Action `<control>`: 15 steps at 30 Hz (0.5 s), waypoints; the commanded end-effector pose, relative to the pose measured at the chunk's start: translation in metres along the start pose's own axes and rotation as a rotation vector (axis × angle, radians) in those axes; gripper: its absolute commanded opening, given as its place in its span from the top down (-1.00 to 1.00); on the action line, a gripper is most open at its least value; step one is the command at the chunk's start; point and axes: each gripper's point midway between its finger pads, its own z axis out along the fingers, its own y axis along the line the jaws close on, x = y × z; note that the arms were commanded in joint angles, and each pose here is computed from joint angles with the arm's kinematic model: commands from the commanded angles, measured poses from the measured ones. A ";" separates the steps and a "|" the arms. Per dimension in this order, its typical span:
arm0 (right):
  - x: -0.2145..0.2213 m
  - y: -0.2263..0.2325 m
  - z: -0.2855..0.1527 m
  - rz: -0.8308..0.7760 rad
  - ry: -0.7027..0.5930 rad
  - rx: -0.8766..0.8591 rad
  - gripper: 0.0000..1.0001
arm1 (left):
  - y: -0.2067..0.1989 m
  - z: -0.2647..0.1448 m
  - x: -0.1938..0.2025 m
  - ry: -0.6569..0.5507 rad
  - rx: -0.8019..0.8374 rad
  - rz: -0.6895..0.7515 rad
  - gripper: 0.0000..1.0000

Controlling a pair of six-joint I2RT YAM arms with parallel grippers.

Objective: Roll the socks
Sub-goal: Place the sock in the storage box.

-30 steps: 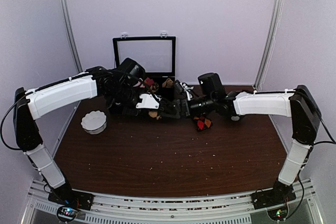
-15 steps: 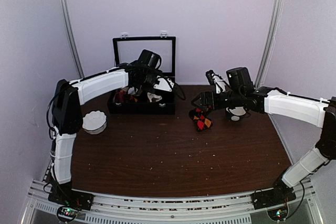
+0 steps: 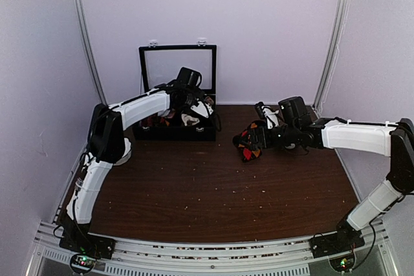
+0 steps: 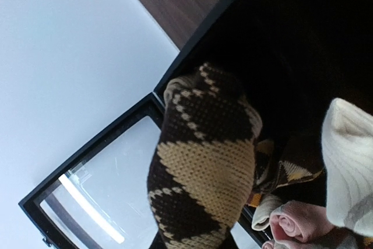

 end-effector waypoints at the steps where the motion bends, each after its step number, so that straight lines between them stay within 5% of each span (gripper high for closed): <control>1: -0.001 0.000 0.006 0.012 -0.014 -0.050 -1.00 | 0.006 0.014 0.002 0.010 -0.047 0.082 1.00; 15: 0.002 0.010 0.015 0.041 -0.001 -0.148 -1.00 | -0.014 0.052 0.012 0.039 -0.044 0.187 1.00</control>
